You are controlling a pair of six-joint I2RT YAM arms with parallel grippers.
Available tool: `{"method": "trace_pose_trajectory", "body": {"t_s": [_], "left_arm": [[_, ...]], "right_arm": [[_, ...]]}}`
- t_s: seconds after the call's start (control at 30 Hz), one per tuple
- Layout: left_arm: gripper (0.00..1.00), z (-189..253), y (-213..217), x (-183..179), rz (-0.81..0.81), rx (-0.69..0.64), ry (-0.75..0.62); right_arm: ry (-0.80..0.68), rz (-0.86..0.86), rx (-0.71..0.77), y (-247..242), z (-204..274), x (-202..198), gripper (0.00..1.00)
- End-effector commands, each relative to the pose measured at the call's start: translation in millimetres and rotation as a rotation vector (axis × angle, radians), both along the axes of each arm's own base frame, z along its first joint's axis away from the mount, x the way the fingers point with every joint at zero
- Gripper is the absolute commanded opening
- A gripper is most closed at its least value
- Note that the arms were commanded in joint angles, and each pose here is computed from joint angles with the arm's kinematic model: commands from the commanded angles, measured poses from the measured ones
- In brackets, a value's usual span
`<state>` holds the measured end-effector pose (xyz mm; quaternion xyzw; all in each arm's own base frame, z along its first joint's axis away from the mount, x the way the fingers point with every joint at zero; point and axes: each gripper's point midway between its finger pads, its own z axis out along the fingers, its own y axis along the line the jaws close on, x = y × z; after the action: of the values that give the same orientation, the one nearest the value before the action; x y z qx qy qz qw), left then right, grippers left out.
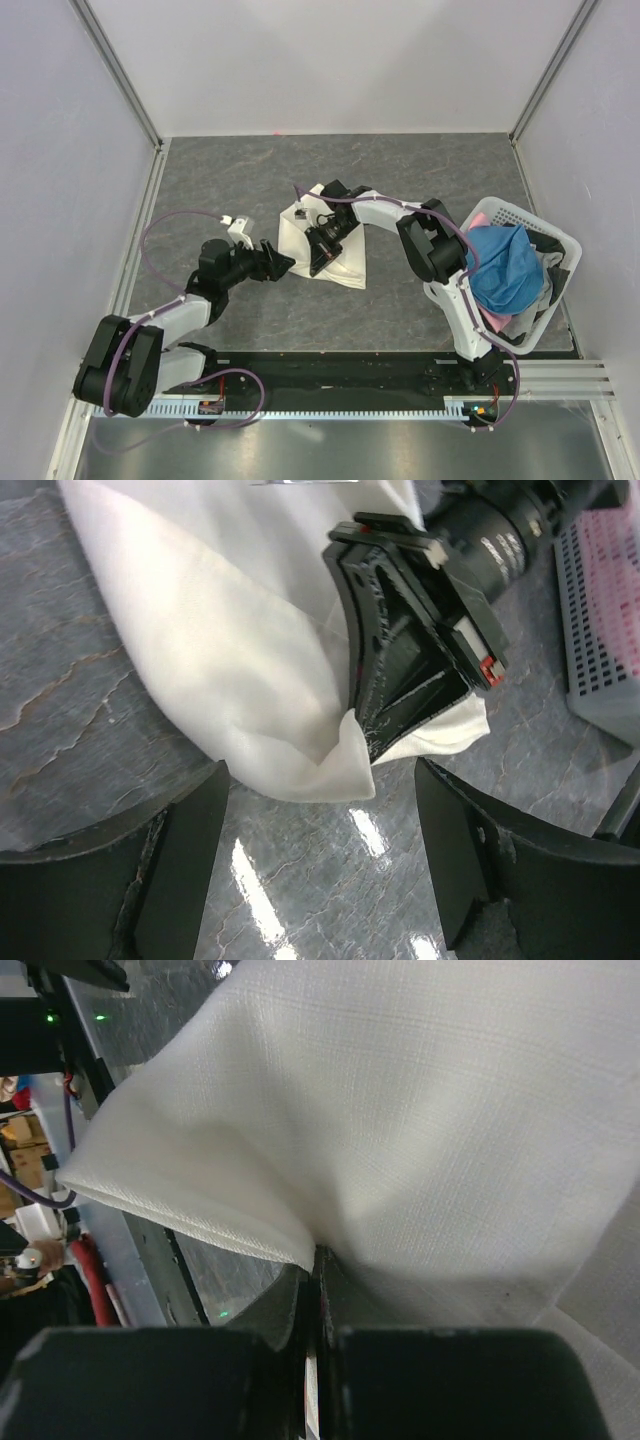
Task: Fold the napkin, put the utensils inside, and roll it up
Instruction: Roll the napkin with the utensil
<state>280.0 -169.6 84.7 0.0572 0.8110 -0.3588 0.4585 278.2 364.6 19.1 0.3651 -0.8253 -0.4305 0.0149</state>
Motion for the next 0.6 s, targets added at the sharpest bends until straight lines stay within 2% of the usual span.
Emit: {"method": "trace_pose_trajectory", "body": {"t_s": [0.0, 0.4, 0.57], "left_arm": [[0.82, 20, -10, 16, -0.050, 0.071, -0.168], [0.81, 16, -31, 18, -0.118, 0.076, -0.188], [0.78, 12, -33, 21, -0.118, 0.090, -0.179]], "right_arm": [[0.088, -0.019, 0.000, -3, -1, 0, 0.00], [0.152, -0.050, -0.024, -8, -12, 4, 0.00], [0.160, -0.055, -0.022, -9, -12, 6, 0.00]]}}
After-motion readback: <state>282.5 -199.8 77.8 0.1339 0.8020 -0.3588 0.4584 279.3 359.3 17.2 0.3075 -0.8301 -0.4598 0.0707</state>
